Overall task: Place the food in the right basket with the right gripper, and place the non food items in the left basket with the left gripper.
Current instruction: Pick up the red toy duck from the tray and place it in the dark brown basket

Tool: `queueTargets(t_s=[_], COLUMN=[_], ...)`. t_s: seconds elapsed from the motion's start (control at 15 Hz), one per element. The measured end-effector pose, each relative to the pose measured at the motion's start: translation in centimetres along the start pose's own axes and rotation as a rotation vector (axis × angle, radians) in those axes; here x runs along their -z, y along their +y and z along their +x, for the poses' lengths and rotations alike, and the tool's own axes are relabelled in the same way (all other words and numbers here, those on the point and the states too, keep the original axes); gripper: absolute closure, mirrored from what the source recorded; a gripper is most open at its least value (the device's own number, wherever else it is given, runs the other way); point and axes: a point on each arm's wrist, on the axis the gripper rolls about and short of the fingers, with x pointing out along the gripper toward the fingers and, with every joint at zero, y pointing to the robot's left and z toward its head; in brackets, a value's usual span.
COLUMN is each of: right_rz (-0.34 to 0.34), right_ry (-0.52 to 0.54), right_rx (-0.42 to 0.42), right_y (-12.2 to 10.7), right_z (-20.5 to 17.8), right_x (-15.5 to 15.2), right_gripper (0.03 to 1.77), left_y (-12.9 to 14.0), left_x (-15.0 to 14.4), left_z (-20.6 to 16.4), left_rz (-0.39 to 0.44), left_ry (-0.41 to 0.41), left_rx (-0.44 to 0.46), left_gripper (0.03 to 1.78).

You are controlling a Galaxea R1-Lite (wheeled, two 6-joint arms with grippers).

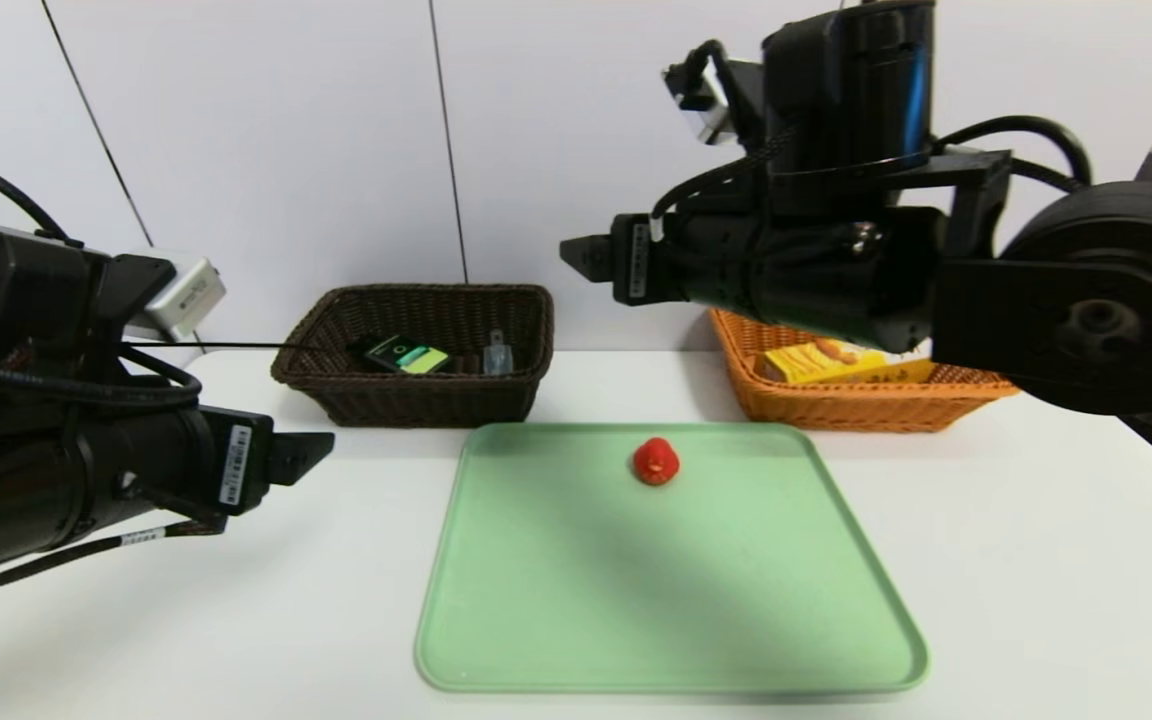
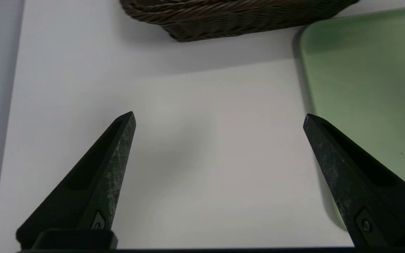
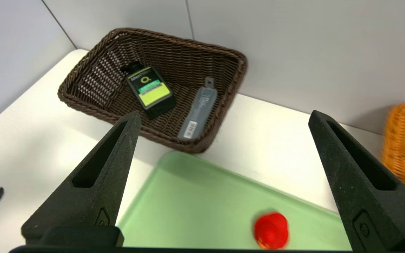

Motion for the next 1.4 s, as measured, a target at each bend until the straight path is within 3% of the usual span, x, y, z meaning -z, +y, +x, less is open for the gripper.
queueTargets(t_s=[0.2,0.4,0.8,1.07,1.4], right_rz=[0.006,0.005,-0.004,0.007,0.017], right_ry=[-0.058,-0.125,-0.163,-0.169,-0.190], right_rx=[0.061,0.161,0.440,0.531,0.544], right_y=[-2.8,-6.5,-15.4,-18.1,-19.4], right_z=[-2.6,-4.5,-6.6,-7.6,-8.3], right_x=[-1.9,-3.9,-5.4,-5.5,-5.9], right_gripper=[0.13,0.12,0.11,0.11,0.11], left_y=[-2.8,-6.7,-15.9,-18.9,-20.6], left_x=[1.4,1.9,3.1,4.7,5.8], left_z=[0.7,3.3,7.6,9.3,10.3], left_rz=[0.020,-0.028,-0.058,-0.001,0.055], left_ry=[-0.069,-0.174,-0.381,-0.348,-0.311], left_rx=[0.141,0.248,0.341,0.329,0.321], left_gripper=[0.12,0.12,0.12,0.12,0.12])
